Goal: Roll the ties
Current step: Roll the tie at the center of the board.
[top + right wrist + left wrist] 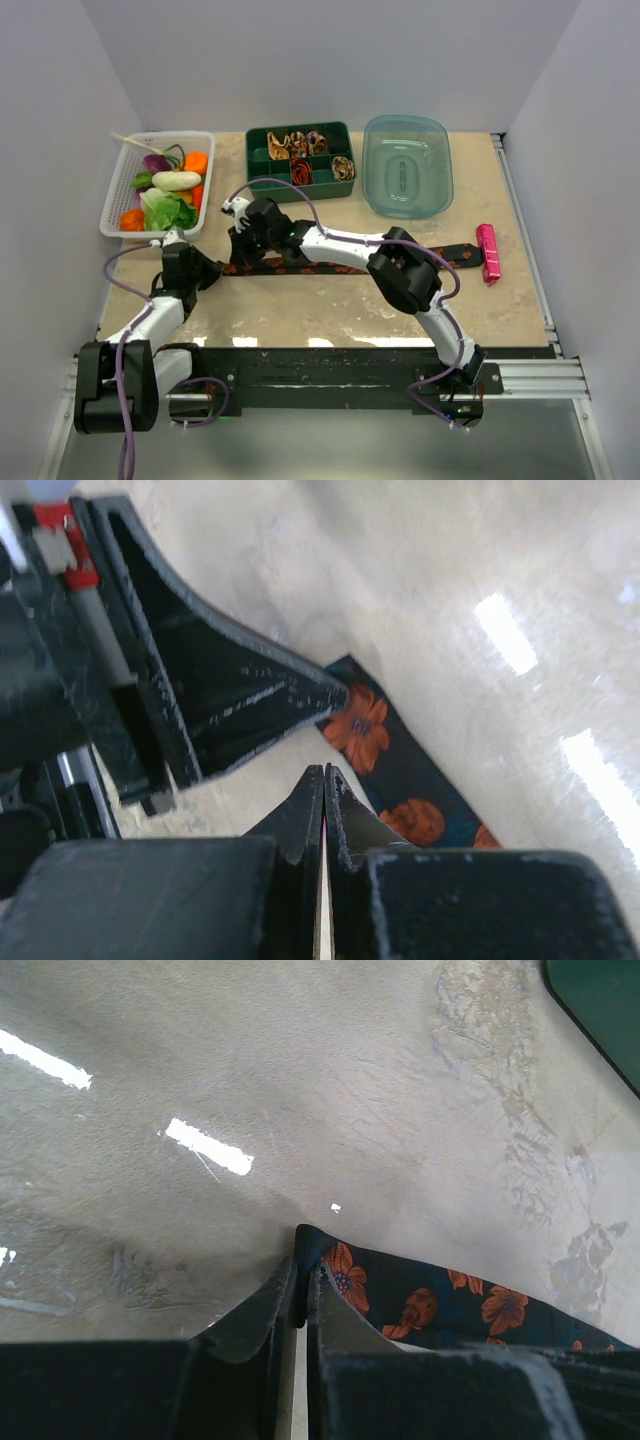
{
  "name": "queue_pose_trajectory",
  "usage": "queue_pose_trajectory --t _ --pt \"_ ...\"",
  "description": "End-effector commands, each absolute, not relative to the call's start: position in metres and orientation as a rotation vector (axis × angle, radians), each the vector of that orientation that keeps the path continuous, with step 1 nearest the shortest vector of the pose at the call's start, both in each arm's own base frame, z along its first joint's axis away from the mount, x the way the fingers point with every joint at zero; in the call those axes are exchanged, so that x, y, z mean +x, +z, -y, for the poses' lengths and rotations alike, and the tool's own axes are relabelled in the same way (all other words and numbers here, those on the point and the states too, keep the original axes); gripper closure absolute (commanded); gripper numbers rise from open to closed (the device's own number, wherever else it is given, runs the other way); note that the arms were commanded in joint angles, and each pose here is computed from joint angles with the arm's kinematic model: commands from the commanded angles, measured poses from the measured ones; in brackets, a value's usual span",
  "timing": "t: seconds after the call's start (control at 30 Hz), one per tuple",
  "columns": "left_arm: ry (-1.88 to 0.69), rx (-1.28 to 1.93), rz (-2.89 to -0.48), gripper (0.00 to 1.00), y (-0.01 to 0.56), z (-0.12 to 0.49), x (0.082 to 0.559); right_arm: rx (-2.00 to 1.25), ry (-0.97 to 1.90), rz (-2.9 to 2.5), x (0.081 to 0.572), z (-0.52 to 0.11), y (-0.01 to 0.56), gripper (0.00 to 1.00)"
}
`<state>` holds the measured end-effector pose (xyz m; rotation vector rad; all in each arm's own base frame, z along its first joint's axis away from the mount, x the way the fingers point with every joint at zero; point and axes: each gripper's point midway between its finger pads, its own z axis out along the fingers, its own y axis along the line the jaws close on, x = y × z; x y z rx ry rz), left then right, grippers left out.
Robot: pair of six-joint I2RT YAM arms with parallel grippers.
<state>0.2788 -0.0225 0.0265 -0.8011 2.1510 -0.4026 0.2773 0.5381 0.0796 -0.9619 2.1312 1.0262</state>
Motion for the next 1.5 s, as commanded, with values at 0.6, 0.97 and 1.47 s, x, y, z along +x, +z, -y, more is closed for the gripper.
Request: queue_pose_trajectory --t 0.6,0.97,1.47 --pt "-0.555 -0.511 -1.991 1.00 0.089 0.046 0.298 -0.867 0.958 -2.150 0.299 -0.545 0.059 1.00" --pt "-0.572 -0.495 -2.022 1.00 0.084 0.053 0.296 -0.808 0.927 -2.152 0.313 -0.540 0.054 1.00" --pt "-0.631 -0.452 -1.994 1.00 0.100 0.070 0.306 -0.816 1.041 -2.201 0.297 -0.545 0.033 1.00"
